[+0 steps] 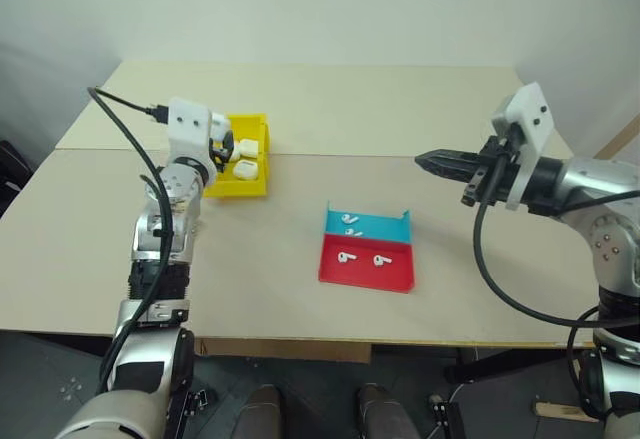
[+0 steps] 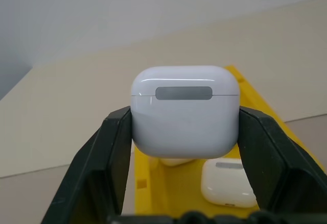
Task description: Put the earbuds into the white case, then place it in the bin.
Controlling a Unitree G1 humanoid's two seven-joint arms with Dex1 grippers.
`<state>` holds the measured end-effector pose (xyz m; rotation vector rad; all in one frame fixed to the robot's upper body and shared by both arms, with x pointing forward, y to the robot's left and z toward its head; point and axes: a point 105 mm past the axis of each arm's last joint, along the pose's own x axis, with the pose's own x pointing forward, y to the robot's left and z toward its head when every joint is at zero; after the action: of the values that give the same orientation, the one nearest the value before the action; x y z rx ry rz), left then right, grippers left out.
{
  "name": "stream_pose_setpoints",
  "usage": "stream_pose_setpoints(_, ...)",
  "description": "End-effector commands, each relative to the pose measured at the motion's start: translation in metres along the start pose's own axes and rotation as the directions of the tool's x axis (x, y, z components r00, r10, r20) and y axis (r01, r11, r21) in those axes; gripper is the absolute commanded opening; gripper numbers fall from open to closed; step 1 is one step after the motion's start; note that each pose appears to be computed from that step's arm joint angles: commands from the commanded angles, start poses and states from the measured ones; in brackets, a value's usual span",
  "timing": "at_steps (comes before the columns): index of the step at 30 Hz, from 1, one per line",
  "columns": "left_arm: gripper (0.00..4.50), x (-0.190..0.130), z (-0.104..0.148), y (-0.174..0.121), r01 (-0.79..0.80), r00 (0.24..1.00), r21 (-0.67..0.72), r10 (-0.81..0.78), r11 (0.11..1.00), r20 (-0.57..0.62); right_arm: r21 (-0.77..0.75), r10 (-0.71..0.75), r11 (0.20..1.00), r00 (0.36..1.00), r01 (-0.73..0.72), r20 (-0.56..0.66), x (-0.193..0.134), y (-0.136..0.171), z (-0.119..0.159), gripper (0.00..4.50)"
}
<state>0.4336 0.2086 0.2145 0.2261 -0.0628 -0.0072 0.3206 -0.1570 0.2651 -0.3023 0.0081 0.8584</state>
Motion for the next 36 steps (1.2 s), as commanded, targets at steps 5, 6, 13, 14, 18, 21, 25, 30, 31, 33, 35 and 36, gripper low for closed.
stream_pose_setpoints(5, 4.07, 0.013, 0.018, -0.001, 0.003, 0.998, -0.027, -0.001, 1.0, 0.069, -0.033, -0.014, 0.999, 1.0, 0.014, 0.003, -0.002, 0.002, 0.009, 0.0)
stream_pose_setpoints(6, 4.42, 0.013, 0.02, -0.002, 0.007, 0.997, -0.024, -0.005, 1.0, 0.079, -0.034, -0.015, 0.999, 1.0, 0.015, 0.0, -0.003, 0.002, 0.009, 0.0)
stream_pose_setpoints(13, 4.48, 0.008, 0.043, -0.018, 0.086, 0.974, 0.028, -0.09, 0.996, 0.209, -0.042, -0.024, 0.999, 1.0, 0.023, -0.017, -0.006, 0.001, 0.008, 0.0)
stream_pose_setpoints(14, 4.48, 0.005, 0.046, -0.02, 0.099, 0.968, 0.031, -0.103, 0.995, 0.229, -0.044, -0.024, 0.999, 1.0, 0.023, -0.019, -0.007, 0.002, 0.007, 0.0)
stream_pose_setpoints(18, 4.48, -0.009, 0.054, -0.03, 0.215, 0.936, -0.012, -0.202, 0.977, 0.29, -0.114, 0.01, 0.993, 0.999, -0.013, -0.031, -0.01, 0.01, 0.002, 0.0)
stream_pose_setpoints(21, 4.48, -0.032, 0.054, -0.039, 0.4, 0.872, -0.068, -0.356, 0.914, 0.335, -0.199, 0.059, 0.978, 0.998, -0.061, -0.013, -0.015, 0.025, -0.003, 0.0)
stream_pose_setpoints(25, 4.48, -0.072, 0.045, -0.045, 0.58, 0.773, -0.033, -0.537, 0.814, 0.337, -0.277, 0.098, 0.955, 0.995, -0.102, -0.03, -0.024, 0.039, -0.014, 0.0)
stream_pose_setpoints(30, 4.48, -0.13, 0.008, -0.042, 0.751, 0.645, 0.027, -0.742, 0.66, 0.182, -0.336, 0.139, 0.925, 0.981, -0.179, -0.138, -0.046, 0.044, -0.037, 0.0)
stream_pose_setpoints(31, 4.48, -0.141, 0.001, -0.038, 0.775, 0.622, 0.031, -0.77, 0.631, 0.143, -0.335, 0.153, 0.92, 0.974, -0.201, -0.165, -0.052, 0.043, -0.04, 0.0)
stream_pose_setpoints(33, 4.48, -0.162, -0.009, -0.03, 0.818, 0.57, 0.049, -0.819, 0.573, 0.065, -0.344, 0.166, 0.91, 0.965, -0.23, -0.204, -0.064, 0.041, -0.045, 0.0)
stream_pose_setpoints(35, 4.48, -0.177, -0.016, -0.021, 0.846, 0.531, 0.055, -0.847, 0.531, 0.006, -0.342, 0.177, 0.905, 0.955, -0.253, -0.238, -0.075, 0.038, -0.05, 0.0)
stream_pose_setpoints(36, 4.48, -0.183, -0.018, -0.018, 0.854, 0.519, 0.058, -0.855, 0.517, -0.014, -0.359, 0.172, 0.898, 0.954, -0.254, -0.246, -0.079, 0.036, -0.051, 0.0)
